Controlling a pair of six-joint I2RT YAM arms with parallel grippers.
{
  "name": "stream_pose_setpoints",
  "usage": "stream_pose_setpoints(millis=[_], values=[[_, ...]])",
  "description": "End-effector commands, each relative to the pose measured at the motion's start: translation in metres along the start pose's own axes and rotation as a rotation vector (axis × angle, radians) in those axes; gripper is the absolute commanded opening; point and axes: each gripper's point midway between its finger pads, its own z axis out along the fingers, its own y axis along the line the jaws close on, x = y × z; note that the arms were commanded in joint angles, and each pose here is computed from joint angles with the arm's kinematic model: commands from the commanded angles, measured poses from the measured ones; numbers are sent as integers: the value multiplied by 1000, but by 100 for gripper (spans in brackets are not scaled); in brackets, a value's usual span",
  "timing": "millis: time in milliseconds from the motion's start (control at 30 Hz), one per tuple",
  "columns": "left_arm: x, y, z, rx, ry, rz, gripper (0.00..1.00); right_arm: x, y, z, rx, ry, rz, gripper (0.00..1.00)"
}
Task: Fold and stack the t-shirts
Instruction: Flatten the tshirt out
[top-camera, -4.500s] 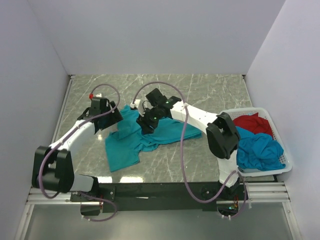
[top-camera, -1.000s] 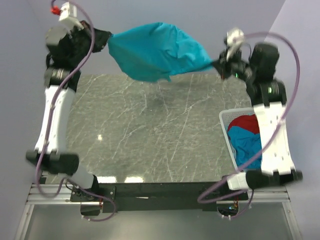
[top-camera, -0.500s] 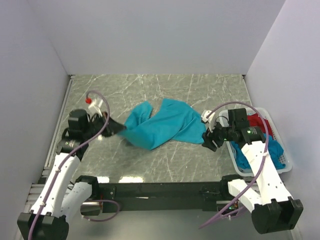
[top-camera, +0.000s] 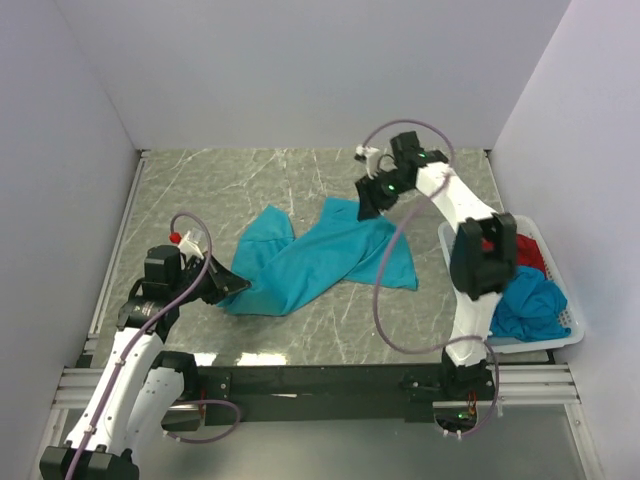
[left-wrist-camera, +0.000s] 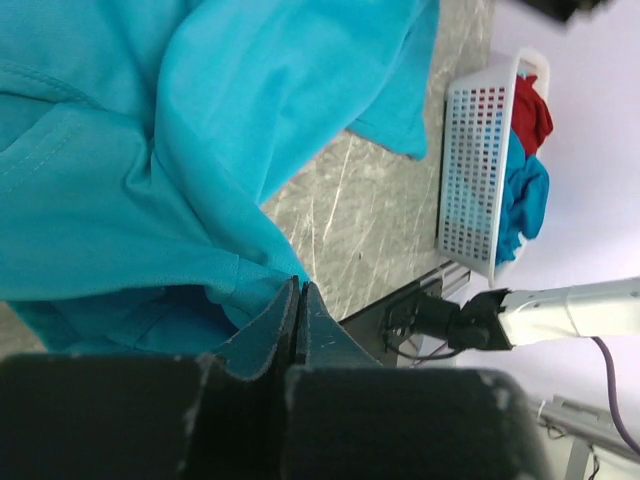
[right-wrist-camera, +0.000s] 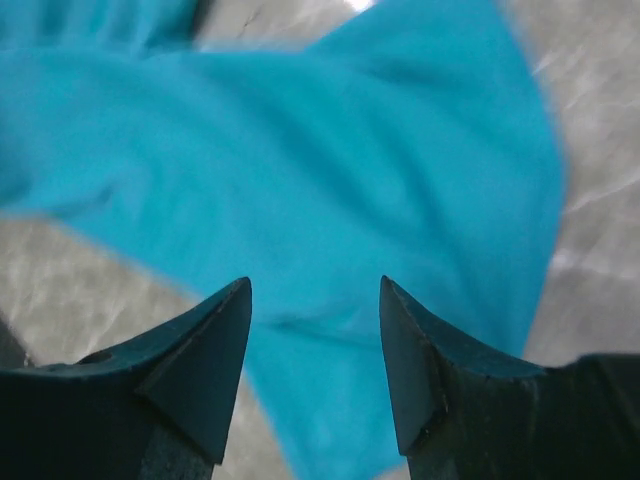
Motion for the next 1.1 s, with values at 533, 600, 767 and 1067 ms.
stream_pose_setpoints(millis=[533, 600, 767, 1067], values=[[-17, 5, 8, -46, -59, -44, 0, -61, -102, 120, 340, 51, 228, 61], [-17, 5, 9, -46, -50, -41, 0, -59, -100, 120, 332, 59, 228, 61], [-17, 6, 9, -48, -52, -38, 0, -27, -93, 127, 312, 156, 233, 59], [-22, 7, 13, -52, -59, -29, 1, -32, -86, 122, 275, 141, 200, 4]])
